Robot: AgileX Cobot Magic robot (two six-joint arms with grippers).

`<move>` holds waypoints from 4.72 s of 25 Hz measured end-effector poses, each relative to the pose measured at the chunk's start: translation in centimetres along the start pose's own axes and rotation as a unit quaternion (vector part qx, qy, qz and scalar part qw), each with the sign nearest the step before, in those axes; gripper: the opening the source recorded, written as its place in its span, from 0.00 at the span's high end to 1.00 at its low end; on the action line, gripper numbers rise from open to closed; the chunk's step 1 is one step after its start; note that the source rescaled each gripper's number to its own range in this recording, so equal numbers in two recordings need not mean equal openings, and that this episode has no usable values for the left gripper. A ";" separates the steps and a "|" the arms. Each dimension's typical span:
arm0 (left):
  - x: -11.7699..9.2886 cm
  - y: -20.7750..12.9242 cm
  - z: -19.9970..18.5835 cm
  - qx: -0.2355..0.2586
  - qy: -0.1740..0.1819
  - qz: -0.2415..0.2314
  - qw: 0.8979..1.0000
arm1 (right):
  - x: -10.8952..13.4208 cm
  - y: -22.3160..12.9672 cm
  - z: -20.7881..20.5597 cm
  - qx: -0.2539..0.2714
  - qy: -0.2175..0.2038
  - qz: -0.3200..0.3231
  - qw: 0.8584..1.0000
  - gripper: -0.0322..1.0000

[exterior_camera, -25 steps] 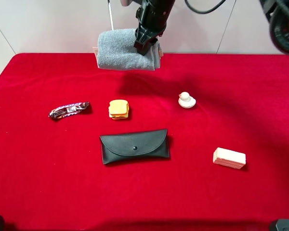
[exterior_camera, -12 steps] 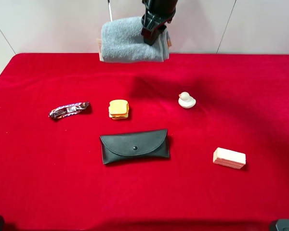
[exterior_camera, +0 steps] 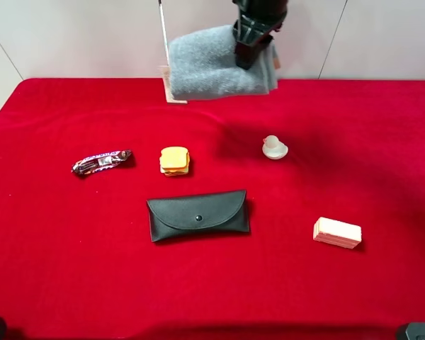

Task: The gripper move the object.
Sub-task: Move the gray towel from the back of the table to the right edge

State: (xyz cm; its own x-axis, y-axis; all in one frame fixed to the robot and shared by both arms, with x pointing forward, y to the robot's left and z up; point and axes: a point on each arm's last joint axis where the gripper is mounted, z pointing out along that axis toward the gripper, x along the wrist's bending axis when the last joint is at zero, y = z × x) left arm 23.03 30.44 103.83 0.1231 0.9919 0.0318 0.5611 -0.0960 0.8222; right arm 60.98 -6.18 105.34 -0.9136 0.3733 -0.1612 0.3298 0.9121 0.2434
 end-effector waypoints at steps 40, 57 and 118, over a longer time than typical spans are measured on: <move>0.0 0.0 0.0 0.000 0.000 0.000 1.000 | 2.6 -25.1 -2.7 0.078 -0.024 0.247 0.966 0.97; 0.0 0.0 0.0 0.000 0.000 0.000 1.000 | 1.2 -29.5 -1.4 0.050 -0.094 0.320 0.942 0.97; 0.0 0.0 0.0 0.000 0.000 0.000 1.000 | -0.1 -31.8 5.7 0.022 -0.054 0.445 0.894 0.19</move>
State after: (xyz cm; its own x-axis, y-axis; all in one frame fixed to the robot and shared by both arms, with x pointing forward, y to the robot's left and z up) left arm 23.03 30.44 103.83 0.1231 0.9919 0.0318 0.5611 -0.0960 0.8222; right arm 51.92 -34.28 92.16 -0.2574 0.9662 -0.0139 0.9256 0.2507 0.2837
